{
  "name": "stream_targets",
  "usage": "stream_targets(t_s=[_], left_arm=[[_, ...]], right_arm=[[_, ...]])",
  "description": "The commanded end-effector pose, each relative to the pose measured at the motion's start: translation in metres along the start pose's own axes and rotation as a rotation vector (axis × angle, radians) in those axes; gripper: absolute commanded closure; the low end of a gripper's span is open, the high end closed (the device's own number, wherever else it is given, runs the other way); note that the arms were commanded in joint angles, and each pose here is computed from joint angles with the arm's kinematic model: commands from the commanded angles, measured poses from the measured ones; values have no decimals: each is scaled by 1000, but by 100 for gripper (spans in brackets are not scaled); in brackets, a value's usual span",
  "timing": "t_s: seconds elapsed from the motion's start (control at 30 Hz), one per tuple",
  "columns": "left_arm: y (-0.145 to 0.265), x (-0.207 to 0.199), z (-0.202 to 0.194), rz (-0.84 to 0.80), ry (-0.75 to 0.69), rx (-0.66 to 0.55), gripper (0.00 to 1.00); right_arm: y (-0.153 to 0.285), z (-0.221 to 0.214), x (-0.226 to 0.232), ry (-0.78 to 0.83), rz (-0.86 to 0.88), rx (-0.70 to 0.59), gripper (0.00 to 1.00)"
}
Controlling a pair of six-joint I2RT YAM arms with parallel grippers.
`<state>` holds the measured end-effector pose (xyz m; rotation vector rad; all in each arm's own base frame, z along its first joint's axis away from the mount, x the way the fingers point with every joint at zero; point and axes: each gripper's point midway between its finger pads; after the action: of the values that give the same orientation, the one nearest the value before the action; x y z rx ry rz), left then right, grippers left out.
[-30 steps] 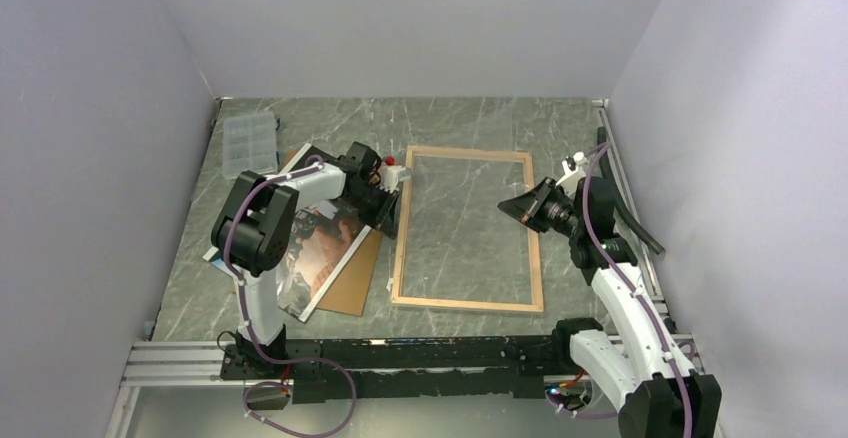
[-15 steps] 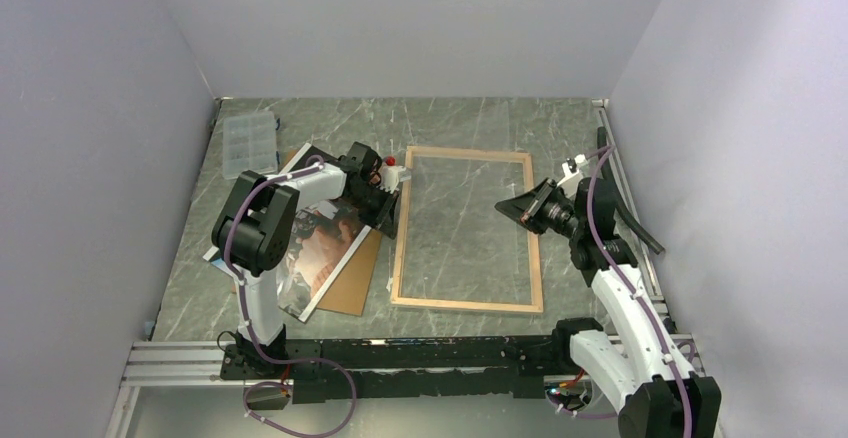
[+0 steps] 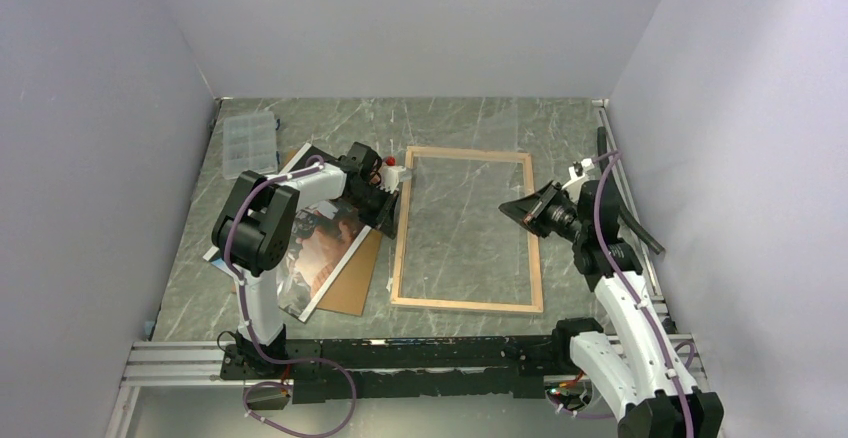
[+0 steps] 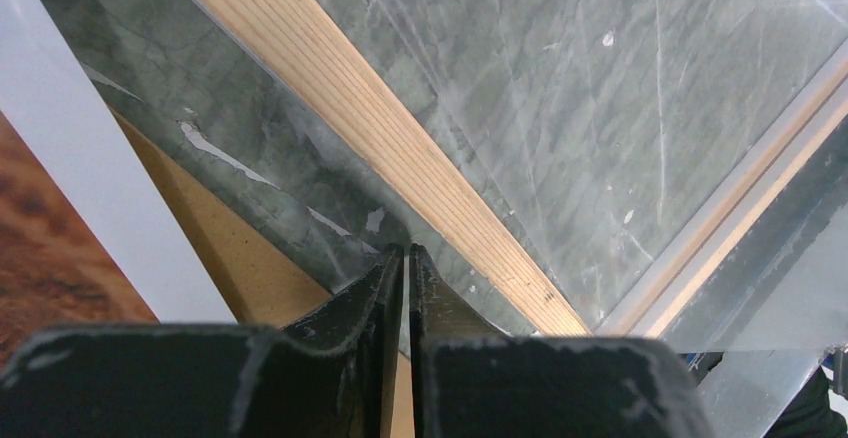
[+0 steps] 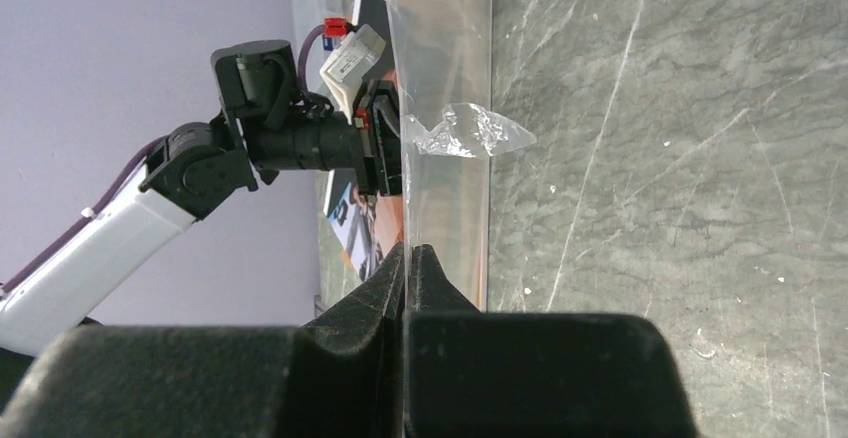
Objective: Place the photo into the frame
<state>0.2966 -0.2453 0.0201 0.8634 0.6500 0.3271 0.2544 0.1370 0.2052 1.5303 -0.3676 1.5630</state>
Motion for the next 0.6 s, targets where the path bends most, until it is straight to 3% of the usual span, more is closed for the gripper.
stream_targets(t_s=[0.0, 0.57], left_arm=[[0, -2, 8, -1, -13, -15, 87], [2, -3, 10, -2, -10, -17, 88]], right_arm=[[9, 10, 32, 43, 69, -41, 100], [10, 5, 33, 134, 102, -35, 100]])
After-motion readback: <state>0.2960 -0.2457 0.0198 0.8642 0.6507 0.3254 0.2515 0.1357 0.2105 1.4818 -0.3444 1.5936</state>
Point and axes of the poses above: each gripper's point midway between its finger pads, its own y axis back along the fingers, its own x axis along the line the jaws close on, z = x × y, and after that the axes turned 12 degrees about -y, right-handed
